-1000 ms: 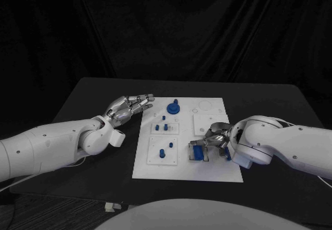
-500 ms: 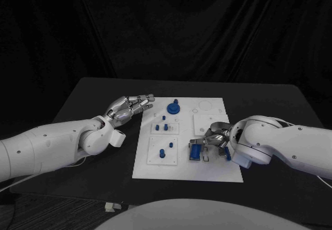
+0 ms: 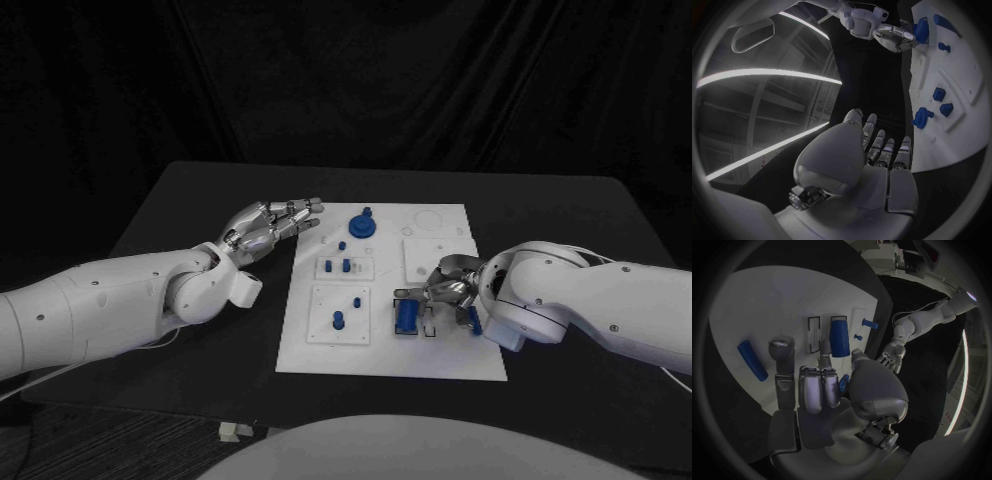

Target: Assemble the parts on the task board

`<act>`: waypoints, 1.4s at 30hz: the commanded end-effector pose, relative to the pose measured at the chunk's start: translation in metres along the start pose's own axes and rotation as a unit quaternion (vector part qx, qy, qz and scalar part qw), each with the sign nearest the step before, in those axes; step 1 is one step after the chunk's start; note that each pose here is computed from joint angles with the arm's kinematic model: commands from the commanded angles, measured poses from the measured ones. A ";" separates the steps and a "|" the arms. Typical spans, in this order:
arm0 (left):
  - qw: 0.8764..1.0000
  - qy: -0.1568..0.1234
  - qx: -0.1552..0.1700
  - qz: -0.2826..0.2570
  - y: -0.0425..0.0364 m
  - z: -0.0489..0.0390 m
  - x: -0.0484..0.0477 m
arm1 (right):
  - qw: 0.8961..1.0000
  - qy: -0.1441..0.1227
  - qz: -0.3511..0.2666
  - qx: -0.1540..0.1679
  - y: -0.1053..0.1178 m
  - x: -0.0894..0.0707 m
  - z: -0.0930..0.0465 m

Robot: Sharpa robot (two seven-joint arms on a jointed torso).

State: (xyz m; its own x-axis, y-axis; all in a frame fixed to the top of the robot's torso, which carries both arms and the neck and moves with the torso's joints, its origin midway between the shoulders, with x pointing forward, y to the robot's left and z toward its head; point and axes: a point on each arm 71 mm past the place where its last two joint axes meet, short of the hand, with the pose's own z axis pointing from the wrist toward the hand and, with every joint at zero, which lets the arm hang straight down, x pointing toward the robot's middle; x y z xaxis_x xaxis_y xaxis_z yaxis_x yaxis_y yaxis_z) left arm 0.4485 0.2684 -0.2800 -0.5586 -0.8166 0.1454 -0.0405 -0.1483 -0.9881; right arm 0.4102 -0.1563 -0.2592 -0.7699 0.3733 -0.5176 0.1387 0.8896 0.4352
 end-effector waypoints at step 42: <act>1.000 0.002 0.013 -0.009 0.0017 -0.0036 0.0005 | 0.979 -0.165 -0.038 -0.115 0.002 -0.017 -0.033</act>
State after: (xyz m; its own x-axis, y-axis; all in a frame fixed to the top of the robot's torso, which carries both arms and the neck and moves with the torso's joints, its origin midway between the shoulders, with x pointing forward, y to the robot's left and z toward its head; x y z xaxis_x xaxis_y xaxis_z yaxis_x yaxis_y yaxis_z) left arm 0.4456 0.2711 -0.2841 -0.5557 -0.8176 0.1508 -0.0504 -0.1479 -0.9877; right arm 0.4030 -0.1734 -0.2293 -0.5713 0.3959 -0.7189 -0.0149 0.8708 0.4914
